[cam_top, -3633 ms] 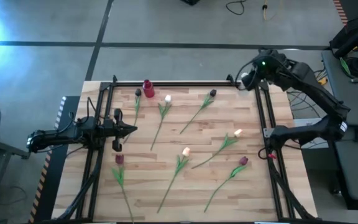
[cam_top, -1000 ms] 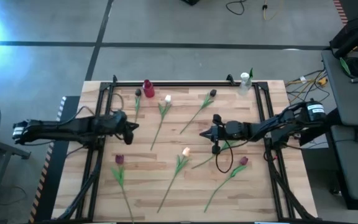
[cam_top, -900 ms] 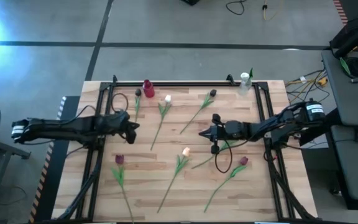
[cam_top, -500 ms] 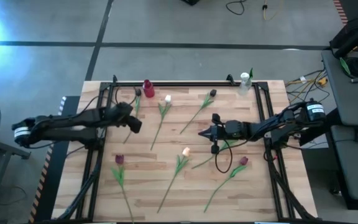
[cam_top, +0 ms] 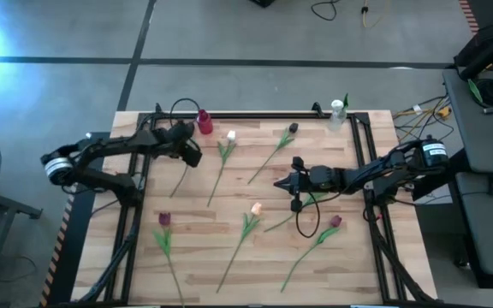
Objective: Sort flowers into vase by color
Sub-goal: Put the left black tulip into the red vase
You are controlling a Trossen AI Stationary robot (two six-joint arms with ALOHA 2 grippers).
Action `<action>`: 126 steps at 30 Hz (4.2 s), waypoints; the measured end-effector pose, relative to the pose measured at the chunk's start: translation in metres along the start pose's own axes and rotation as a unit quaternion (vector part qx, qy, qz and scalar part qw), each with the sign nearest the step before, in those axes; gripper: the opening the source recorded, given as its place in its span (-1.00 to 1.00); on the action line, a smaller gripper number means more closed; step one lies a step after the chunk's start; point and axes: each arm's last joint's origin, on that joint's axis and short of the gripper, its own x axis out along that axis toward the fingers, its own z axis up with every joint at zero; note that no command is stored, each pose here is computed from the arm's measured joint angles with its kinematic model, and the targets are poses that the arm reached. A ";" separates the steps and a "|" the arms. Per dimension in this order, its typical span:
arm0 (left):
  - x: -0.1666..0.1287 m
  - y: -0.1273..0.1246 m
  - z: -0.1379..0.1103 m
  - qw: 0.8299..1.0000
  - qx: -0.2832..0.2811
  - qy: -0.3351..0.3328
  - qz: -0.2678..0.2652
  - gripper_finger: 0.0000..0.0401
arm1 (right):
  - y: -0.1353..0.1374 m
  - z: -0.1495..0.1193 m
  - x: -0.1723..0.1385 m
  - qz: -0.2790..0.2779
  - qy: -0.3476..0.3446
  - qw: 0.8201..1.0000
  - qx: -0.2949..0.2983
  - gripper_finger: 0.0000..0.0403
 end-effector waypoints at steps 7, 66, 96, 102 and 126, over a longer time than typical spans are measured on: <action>0.017 0.009 0.022 1.000 0.002 0.006 0.010 -0.26 | 0.000 0.002 0.001 0.000 -0.003 1.000 0.011 -0.96; -0.098 0.043 0.116 0.761 0.098 -0.589 -0.253 -1.00 | -0.009 0.033 0.008 -0.115 -0.063 0.991 0.012 -0.96; -0.097 0.080 0.137 0.685 0.079 -0.637 -0.345 -1.00 | -0.012 0.061 0.015 -0.124 -0.095 0.988 -0.007 -0.96; -0.090 0.080 0.125 0.695 0.080 -0.627 -0.344 -1.00 | -0.012 0.061 0.015 -0.125 -0.095 0.988 -0.007 -0.96; -0.049 0.086 0.111 0.743 0.099 -0.587 -0.306 -0.93 | -0.012 0.061 0.015 -0.124 -0.096 0.988 0.004 -0.96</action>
